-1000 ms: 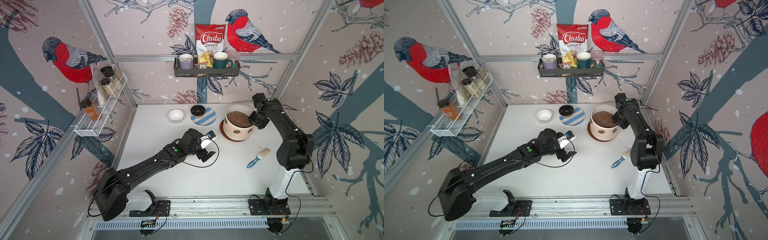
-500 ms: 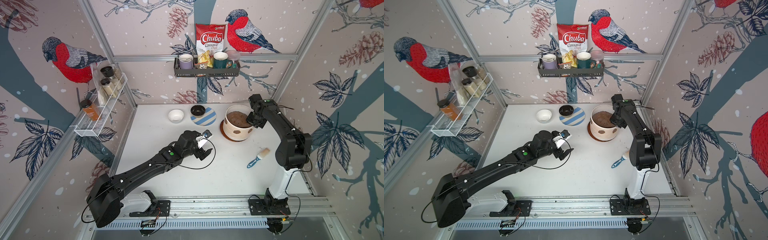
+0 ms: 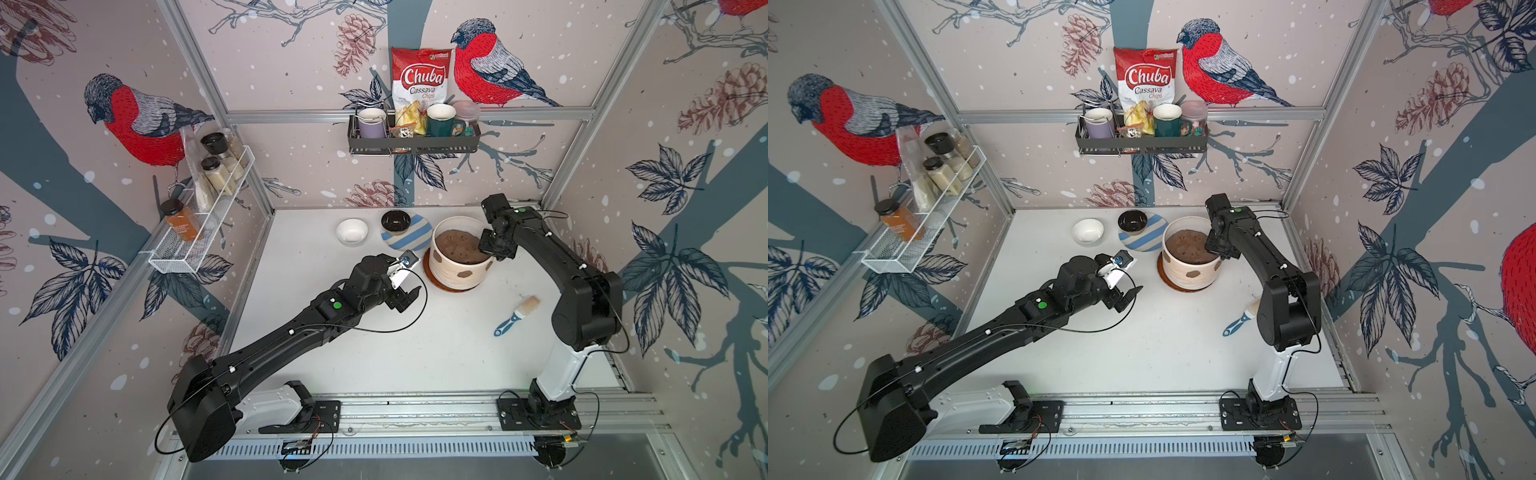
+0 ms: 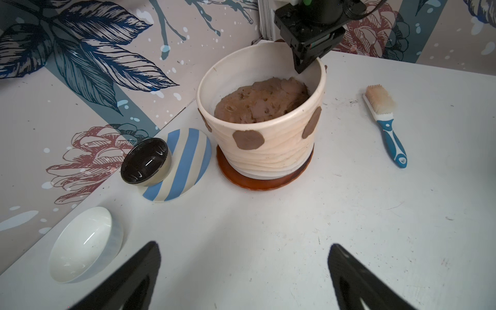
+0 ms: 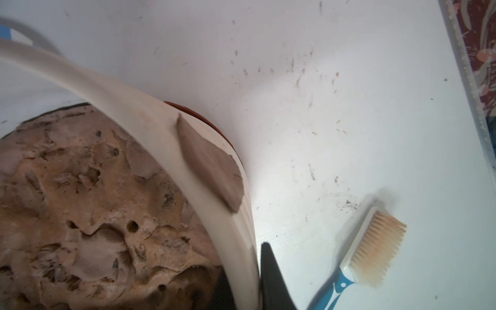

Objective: Scrub the dried mud off the ceramic pot
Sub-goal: Move the pot to the center of the board.

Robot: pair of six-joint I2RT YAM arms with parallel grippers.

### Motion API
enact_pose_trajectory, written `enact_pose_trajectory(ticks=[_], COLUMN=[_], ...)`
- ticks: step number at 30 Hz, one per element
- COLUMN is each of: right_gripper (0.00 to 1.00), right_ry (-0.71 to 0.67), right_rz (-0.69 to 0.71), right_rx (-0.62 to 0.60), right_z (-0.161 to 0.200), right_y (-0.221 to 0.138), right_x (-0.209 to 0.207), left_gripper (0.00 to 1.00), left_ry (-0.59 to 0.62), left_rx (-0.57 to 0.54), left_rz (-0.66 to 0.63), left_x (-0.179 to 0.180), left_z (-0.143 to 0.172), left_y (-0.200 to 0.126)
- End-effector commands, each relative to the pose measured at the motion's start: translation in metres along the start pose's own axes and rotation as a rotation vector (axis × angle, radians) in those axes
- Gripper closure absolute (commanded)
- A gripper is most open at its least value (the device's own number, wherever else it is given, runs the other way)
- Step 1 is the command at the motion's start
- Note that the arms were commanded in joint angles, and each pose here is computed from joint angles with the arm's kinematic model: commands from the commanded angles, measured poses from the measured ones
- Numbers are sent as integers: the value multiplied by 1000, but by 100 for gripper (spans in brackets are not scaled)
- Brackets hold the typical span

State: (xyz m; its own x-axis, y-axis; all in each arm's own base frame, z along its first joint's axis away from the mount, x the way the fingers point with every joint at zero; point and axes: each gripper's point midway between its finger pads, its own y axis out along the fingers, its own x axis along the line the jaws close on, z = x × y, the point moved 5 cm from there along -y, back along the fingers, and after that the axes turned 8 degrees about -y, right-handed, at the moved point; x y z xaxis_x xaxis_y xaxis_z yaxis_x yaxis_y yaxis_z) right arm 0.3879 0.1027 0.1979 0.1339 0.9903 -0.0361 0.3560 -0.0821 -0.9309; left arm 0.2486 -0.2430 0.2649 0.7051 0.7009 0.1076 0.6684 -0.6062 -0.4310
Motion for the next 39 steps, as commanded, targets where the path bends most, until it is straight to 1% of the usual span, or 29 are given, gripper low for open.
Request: enact_pose_trajectory(ticks=[1,4,5,9,12,14,16,17,18,20,21,22,24,26,28,30,32,33,36,39], right_gripper=[95,95,94,93,91,91,90,89,89,89,89,89,89,89,89,89,89,89,89,89], right_ry=[-83,-136,-157,-258,-371,-461,-545,-596,-644,-717,-743,-757,-788,-840,-886,-924,-984,-1024,-1116,-1163], right_rz=[-156,-182,-190,-264,-340,-355,-362,-372,-382,-409,-424,-433,-459,-479,-478,-455,-449,-456,-439,-424], right_rx=[61,47,38,14,1,-24,-47,-59,-69,-74,-70,-62,-46,-33,-33,-41,-51,-57,-72,-78], right_z=[14,18,18,25,35,40,45,49,52,55,55,55,55,56,55,52,52,53,55,55], right_y=[-4,-6,-8,-15,-23,-30,-34,-36,-37,-41,-42,-42,-43,-42,-42,-41,-41,-42,-42,-41], right_x=[25,36,40,62,85,99,110,117,123,133,137,139,143,148,151,151,151,152,154,161], left_gripper=[3,3,3,4,4,4,4,4,4,4,5,5,5,5,5,5,5,5,5,5], left_ry=[-15,-34,-40,-87,-130,-147,-150,-149,-141,-94,-114,-148,-187,-191,-203,-220,-251,-274,-340,-425], left_rx=[-41,-56,-57,-58,-59,-56,-61,-69,-47,-7,2,3,10,35,100,168,234,260,278,272], left_rz=[-61,-106,-121,-282,-375,-392,-355,-299,-195,98,187,240,302,344,346,323,270,223,90,31], left_x=[11,22,26,55,74,80,79,74,63,27,16,9,0,-6,-9,-7,-2,3,19,33], left_z=[-5,-8,-10,-20,-22,-21,-22,-26,-25,-29,-30,-29,-22,-13,-3,5,10,11,11,9], left_y=[-7,-13,-16,-36,-47,-51,-51,-50,-48,-54,-58,-62,-69,-77,-86,-91,-94,-95,-95,-98])
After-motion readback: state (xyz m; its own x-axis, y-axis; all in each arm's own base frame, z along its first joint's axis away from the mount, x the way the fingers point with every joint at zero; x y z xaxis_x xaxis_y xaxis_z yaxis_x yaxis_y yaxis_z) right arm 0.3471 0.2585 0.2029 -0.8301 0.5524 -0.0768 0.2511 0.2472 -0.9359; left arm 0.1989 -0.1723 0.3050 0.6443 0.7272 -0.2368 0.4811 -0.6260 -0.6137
